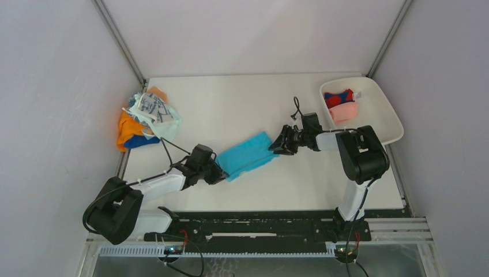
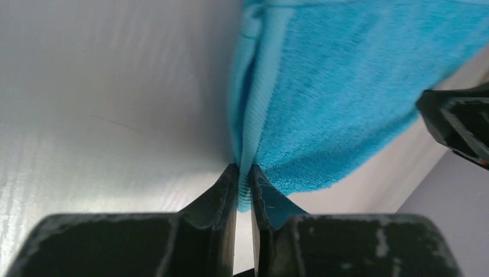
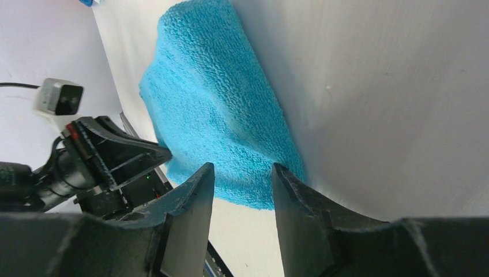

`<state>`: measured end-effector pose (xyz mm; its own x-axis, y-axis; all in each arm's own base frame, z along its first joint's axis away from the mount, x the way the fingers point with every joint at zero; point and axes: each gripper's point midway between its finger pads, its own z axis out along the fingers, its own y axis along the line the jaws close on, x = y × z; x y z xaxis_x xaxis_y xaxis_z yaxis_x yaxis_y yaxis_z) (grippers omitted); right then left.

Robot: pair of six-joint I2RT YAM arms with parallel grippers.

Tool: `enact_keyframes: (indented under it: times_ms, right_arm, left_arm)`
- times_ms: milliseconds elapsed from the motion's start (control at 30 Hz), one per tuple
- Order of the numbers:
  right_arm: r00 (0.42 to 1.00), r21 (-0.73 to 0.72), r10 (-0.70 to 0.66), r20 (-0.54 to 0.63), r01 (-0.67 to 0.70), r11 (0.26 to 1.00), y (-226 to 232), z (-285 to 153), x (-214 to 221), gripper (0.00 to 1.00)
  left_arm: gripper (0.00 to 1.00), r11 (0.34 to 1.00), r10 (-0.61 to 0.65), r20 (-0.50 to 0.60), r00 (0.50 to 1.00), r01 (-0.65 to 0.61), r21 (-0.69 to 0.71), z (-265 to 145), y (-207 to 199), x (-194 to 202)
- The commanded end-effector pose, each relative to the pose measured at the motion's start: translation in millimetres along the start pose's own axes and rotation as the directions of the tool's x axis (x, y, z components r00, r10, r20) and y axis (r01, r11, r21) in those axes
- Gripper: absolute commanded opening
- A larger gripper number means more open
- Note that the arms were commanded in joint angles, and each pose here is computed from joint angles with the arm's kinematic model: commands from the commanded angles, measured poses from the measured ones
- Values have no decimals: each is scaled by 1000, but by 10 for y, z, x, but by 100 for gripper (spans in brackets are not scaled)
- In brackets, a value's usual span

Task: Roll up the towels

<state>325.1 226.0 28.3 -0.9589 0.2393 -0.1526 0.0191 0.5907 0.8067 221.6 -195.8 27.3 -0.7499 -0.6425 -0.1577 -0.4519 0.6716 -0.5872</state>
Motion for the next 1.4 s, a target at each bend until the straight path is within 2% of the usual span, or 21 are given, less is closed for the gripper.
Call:
enact_keyframes:
  times_ms: [0,233,433,600,700,900,1033,1167,1367]
  right_arm:
    - [999,81,-22,34,19,997,-199,-33,-25,43]
    - [996,57,-64,68,60,997,-58,-133,-75,44]
    - [987,13,-127,100,126,992,237,-302,-112,47]
    - [982,-11,-168,91,170,985,386,-346,-42,50]
    - [980,0,-180,81,180,984,384,-334,0,50]
    - [975,42,-214,67,211,977,346,-302,70,50]
    - [963,180,-263,62,248,952,137,-306,102,50]
    - [945,272,-321,66,293,917,47,-329,98,51]
    - [932,315,-363,14,341,886,16,-236,181,52]
  left_arm:
    - [20,1000,-6,-11,1000,5,-14,98,113,61]
    - [38,998,28,41,999,-26,-56,-1,155,-42]
    - [44,996,73,112,991,-66,-62,-268,68,-193]
    - [44,992,124,159,979,-126,4,-545,-240,-318]
    - [44,986,143,151,978,-154,59,-643,-456,-323]
    - [41,972,189,109,976,-201,121,-563,-690,-255]
    - [38,970,213,60,975,-219,105,-306,-661,-192]
    - [36,967,251,32,967,-252,30,-81,-510,-186]
    - [35,965,262,-22,965,-263,-25,117,-289,-100]
